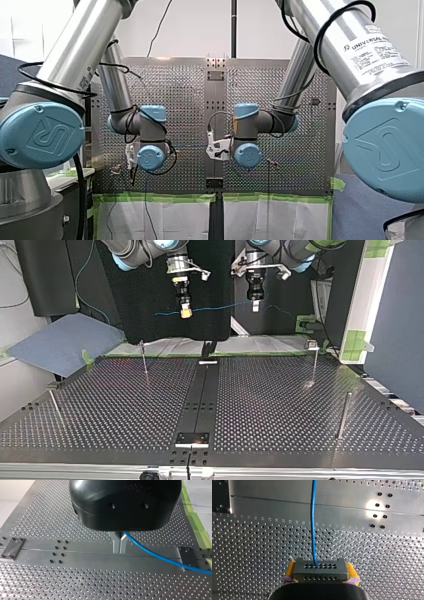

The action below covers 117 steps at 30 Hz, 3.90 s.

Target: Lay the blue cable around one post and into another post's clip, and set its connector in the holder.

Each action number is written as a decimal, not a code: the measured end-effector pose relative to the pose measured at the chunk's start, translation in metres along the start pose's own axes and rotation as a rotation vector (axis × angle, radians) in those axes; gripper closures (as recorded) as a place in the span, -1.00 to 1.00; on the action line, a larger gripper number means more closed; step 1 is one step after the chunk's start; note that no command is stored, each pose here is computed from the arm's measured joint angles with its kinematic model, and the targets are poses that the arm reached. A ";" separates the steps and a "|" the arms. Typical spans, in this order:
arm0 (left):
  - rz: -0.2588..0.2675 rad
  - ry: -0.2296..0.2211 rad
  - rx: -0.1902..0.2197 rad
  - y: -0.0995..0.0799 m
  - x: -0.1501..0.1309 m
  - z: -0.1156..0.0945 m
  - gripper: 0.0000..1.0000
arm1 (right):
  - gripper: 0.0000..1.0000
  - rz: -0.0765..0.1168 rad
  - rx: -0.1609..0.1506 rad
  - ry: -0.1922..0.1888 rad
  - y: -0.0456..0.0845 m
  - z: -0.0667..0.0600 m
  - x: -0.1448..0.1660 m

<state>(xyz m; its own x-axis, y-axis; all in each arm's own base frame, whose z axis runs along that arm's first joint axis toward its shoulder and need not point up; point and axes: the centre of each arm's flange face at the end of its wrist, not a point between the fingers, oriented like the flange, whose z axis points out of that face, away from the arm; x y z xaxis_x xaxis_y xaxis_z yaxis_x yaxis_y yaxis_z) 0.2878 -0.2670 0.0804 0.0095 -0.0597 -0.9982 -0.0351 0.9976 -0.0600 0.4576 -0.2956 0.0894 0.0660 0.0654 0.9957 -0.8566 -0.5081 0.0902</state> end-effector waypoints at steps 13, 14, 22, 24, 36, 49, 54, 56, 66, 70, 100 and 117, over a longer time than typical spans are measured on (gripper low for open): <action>0.000 0.000 0.000 0.000 0.000 0.000 1.00 | 1.00 0.000 0.000 0.000 0.000 0.000 0.000; 0.000 0.000 0.000 0.000 0.000 0.000 1.00 | 1.00 0.000 0.000 0.000 0.000 0.000 0.000; 0.000 0.000 0.000 0.000 0.000 0.000 1.00 | 1.00 0.000 0.000 0.000 0.000 0.000 0.000; 0.000 0.000 0.000 0.000 0.000 0.000 1.00 | 1.00 0.000 0.000 0.000 0.000 0.000 0.000; 0.000 0.000 0.000 0.000 0.000 0.000 1.00 | 1.00 0.000 0.000 0.000 0.000 0.000 0.000; 0.000 0.000 0.000 0.000 0.000 0.000 1.00 | 1.00 0.000 0.000 0.000 0.000 0.000 0.000; 0.000 0.000 0.000 0.000 0.000 0.000 1.00 | 1.00 0.000 0.000 0.000 0.000 0.000 0.000; 0.000 0.000 0.000 0.000 0.000 0.000 1.00 | 1.00 0.000 0.000 0.000 0.000 0.000 0.000; 0.000 0.000 0.001 0.000 0.000 0.000 1.00 | 1.00 -0.005 0.016 -0.016 -0.006 -0.002 -0.005; 0.000 0.000 0.001 0.000 0.000 0.000 1.00 | 1.00 -0.015 0.028 -0.050 -0.010 -0.006 -0.020; 0.013 0.013 0.053 -0.007 0.014 -0.046 1.00 | 1.00 -0.029 0.035 -0.101 -0.011 -0.012 -0.047; 0.010 0.010 0.063 -0.010 0.018 -0.049 1.00 | 1.00 -0.011 0.032 -0.086 -0.018 -0.009 -0.036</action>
<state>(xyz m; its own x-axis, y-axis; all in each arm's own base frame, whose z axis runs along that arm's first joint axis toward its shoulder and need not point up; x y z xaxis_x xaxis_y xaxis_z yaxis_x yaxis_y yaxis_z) 0.2396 -0.2800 0.0624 -0.0001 -0.0502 -0.9987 0.0274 0.9984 -0.0502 0.4661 -0.2809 0.0518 0.1202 -0.0021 0.9927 -0.8386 -0.5354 0.1004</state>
